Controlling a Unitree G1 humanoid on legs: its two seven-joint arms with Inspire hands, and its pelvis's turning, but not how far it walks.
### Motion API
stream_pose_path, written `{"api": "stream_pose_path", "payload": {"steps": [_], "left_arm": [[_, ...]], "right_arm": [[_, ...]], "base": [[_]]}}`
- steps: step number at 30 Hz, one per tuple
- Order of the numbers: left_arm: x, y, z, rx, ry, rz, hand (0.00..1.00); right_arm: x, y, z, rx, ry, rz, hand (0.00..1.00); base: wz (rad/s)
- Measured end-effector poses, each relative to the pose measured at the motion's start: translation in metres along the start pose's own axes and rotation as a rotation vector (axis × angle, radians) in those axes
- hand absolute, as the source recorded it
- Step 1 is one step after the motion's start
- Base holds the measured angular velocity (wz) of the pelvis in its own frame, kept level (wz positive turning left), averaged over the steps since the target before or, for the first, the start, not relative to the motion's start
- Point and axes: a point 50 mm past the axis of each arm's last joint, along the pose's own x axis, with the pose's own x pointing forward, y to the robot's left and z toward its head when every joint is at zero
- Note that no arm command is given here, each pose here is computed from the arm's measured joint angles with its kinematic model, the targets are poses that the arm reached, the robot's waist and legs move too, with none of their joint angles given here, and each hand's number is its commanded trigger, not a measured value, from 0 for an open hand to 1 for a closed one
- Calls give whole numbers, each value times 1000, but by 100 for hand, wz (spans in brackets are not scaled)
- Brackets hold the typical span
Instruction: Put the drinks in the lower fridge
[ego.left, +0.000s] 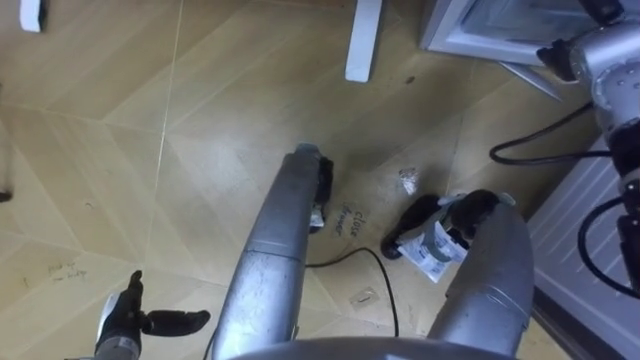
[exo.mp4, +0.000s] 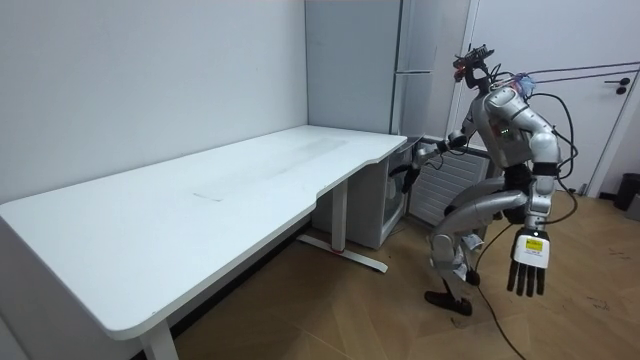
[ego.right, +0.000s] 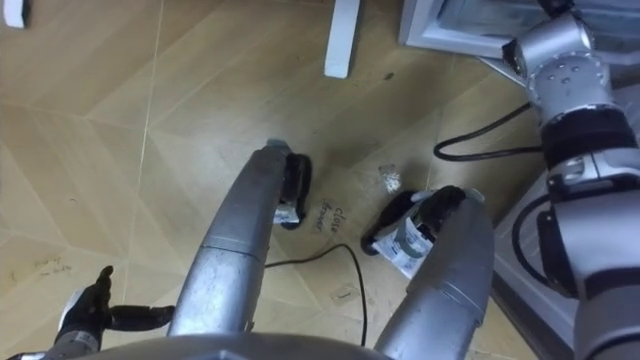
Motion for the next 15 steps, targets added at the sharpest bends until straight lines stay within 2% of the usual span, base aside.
{"api": "stream_pose_path", "payload": {"steps": [6,11,15], "left_arm": [[-1,-1,-1,3,-5,2,0],[-3,0,-5,9,3,1,0],[-3,1,-6,15,5,1,0]], "right_arm": [[-1,1,2,-45,-42,-34,0],[-7,13,3,-204,-151,-31,0],[-7,13,1,-224,-158,-40,0]], "base": [[9],[5],[4]]}}
